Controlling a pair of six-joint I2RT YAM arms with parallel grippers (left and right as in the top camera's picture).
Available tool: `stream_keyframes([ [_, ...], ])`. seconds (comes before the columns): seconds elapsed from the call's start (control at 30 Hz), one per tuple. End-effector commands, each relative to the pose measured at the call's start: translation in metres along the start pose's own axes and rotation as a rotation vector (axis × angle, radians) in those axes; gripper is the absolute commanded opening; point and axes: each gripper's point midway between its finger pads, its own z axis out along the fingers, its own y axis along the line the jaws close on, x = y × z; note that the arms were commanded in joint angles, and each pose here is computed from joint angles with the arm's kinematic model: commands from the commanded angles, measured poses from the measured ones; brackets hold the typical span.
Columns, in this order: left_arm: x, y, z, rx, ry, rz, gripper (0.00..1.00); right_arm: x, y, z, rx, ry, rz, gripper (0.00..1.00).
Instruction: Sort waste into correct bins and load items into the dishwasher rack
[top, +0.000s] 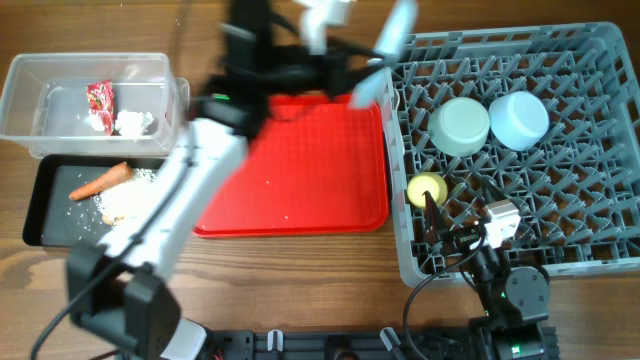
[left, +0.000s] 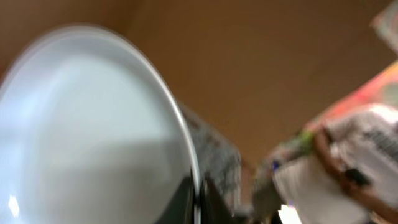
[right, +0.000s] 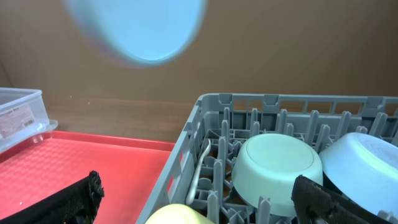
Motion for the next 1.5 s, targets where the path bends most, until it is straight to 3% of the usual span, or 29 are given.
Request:
stream_keyframes([
  [0.0, 0.003, 0.018, 0.046, -0.091, -0.116, -0.348, 0.04, -0.002, 0.001, 0.0, -0.01, -0.008, 0.014, 1.0],
  [0.2, 0.028, 0.068, 0.072, -0.219, -0.196, -0.704, 0.04, -0.002, 0.001, 0.0, -0.01, -0.008, 0.014, 1.0],
  [0.43, 0.051, 0.126, 0.074, -0.302, -0.236, -0.961, 0.04, -0.002, 0.001, 0.0, -0.01, -0.008, 0.014, 1.0],
  [0.47, 0.051, 0.131, 0.07, -0.305, -0.235, -0.965, 0.4, -0.002, 0.001, 0.0, -0.01, -0.008, 0.014, 1.0],
  [0.5, 0.049, 0.133, 0.067, -0.302, -0.229, -0.955, 0.67, -0.002, 0.001, 0.0, -0.01, -0.008, 0.014, 1.0],
  [0.57, 0.04, 0.133, 0.056, -0.289, -0.217, -0.907, 0.99, -0.002, 0.001, 0.0, -0.01, -0.008, 0.014, 1.0],
  [0.67, 0.034, 0.142, 0.025, -0.37, -0.202, -0.84, 1.0, -0.002, 0.001, 0.0, -0.01, -0.008, 0.014, 1.0],
  [0.83, 0.045, 0.147, -0.066, -0.65, -0.105, -0.702, 1.0, -0.002, 0.001, 0.0, -0.01, -0.008, 0.014, 1.0],
  [1.0, 0.073, 0.108, -0.159, -0.932, 0.077, -0.484, 1.0, -0.002, 0.001, 0.0, -0.01, -0.008, 0.014, 1.0],
  [1.1, 0.081, 0.078, -0.187, -1.007, 0.111, -0.438, 1.0, -0.002, 0.001, 0.0, -0.01, -0.008, 0.014, 1.0],
  [1.27, 0.083, 0.025, -0.213, -0.996, 0.082, -0.396, 1.0, -0.002, 0.001, 0.0, -0.009, -0.008, 0.014, 1.0],
  [1.47, 0.097, -0.002, -0.254, -1.113, 0.124, -0.281, 1.0, -0.002, 0.001, 0.0, -0.01, -0.008, 0.014, 1.0],
])
